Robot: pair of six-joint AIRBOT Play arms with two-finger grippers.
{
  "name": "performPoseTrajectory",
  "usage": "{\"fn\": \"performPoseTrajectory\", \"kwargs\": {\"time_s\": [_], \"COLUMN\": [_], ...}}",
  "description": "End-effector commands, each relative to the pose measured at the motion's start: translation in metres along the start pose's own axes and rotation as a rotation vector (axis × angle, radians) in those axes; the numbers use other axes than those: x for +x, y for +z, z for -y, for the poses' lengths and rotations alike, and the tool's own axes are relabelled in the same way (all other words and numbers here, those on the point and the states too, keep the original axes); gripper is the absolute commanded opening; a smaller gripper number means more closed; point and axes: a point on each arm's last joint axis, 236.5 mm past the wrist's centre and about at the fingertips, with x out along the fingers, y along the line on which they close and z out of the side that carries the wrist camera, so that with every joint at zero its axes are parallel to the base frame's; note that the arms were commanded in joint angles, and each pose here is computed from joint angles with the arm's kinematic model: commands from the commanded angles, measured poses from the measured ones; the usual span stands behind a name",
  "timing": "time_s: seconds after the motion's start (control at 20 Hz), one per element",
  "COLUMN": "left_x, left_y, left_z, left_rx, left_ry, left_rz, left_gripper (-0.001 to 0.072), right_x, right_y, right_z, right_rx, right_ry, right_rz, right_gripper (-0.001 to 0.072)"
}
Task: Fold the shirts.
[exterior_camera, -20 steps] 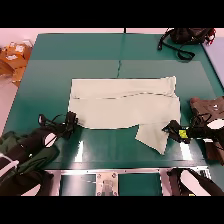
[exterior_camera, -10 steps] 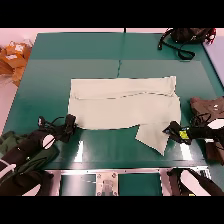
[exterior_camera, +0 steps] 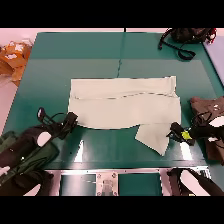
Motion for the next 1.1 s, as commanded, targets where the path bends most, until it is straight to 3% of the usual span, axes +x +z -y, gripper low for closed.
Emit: {"fn": "performPoseTrajectory", "kwargs": {"time_s": [0.0, 0.2, 0.45, 1.05], "left_x": [-0.017, -0.032, -0.031, 0.051], "left_y": [0.002, 0.037, 0.065, 0.147], "left_z": [-0.008, -0.012, 0.023, 0.128], "left_rx": [0.237, 0.320, 0.388, 0.488], "left_ry": [0.088, 0.135, 0.049, 0.038], "left_rz": [-0.055, -0.032, 0.039, 0.059], "left_gripper": [0.0023, 0.0024, 0.0023, 0.0023], "right_x": [-0.012, -0.026, -0.056, -0.070], "right_y": [-0.002, 0.005, 0.040, 0.188], "right_z": [-0.001, 0.003, -0.069, -0.150], "right_rx": [-0.013, -0.029, -0.091, -0.131], "right_ry": [-0.010, -0.048, 0.159, 0.234], "right_rz": [0.016, 0.074, 0.207, 0.311], "right_gripper": [0.0017, 0.0017, 0.0017, 0.0017]}}
